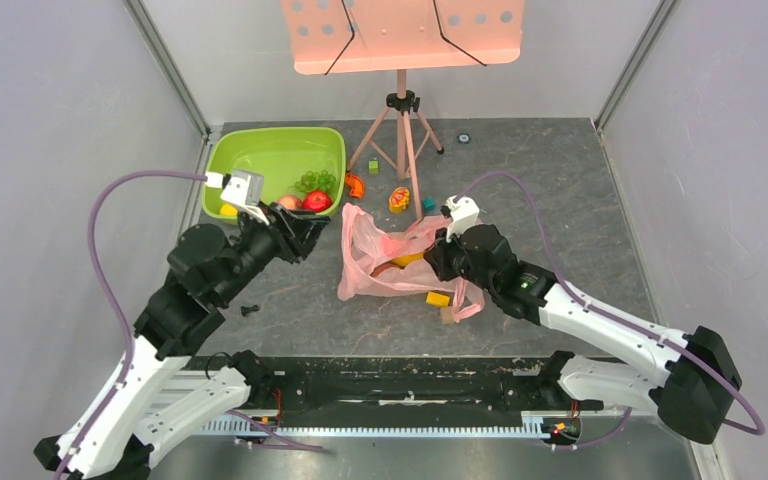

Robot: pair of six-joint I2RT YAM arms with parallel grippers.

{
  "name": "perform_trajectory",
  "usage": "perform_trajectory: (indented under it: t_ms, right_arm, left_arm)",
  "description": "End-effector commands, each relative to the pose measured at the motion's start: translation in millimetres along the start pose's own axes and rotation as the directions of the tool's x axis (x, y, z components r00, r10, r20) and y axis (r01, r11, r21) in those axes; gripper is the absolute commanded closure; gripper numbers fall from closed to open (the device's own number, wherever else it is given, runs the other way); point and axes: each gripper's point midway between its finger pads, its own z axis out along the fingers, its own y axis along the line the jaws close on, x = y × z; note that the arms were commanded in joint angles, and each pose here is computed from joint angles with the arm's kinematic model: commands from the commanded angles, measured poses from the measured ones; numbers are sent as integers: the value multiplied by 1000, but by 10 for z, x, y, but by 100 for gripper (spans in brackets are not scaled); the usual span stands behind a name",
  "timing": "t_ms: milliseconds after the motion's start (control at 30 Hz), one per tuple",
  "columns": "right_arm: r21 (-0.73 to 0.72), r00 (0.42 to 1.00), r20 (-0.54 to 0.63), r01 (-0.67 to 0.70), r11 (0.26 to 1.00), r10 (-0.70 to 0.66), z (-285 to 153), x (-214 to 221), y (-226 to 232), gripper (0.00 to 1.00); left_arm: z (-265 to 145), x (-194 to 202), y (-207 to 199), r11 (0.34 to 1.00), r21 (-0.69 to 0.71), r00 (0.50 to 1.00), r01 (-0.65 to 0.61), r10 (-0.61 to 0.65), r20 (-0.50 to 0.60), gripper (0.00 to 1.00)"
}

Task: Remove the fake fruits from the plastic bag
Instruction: Adjust the plastic bag at the center of the board.

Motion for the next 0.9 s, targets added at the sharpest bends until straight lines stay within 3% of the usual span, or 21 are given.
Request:
perform_trajectory:
  t_ms: [0, 67, 100, 167, 433, 867]
  right_arm:
    - [-7, 998, 62, -22, 1000, 22, 47, -273, 71, 92]
    - [41, 998, 49, -47, 998, 45, 58, -266, 4, 93]
    - [50, 998, 46, -53, 997, 51, 65, -262, -7, 94]
    - [57, 996, 53, -76, 996, 73, 66, -271, -16, 94]
    - [29, 985, 60, -163, 986, 161, 49, -278, 38, 100]
    - [57, 974, 92, -214, 975, 209, 6, -146, -78, 100]
  left_arm:
    - [-22, -140, -89, 994, 1, 985, -111, 110, -130, 70]
    - [77, -84, -195, 995, 33, 973, -89, 94, -209, 96]
    - [115, -46, -268, 996, 61, 971, -68, 81, -227, 98]
    - [199, 62, -413, 995, 98, 968, -36, 59, -244, 98]
    - [464, 685, -1004, 986, 132, 943, -102, 138, -302, 98]
    - [941, 1637, -811, 982, 46, 882, -183, 185, -434, 98]
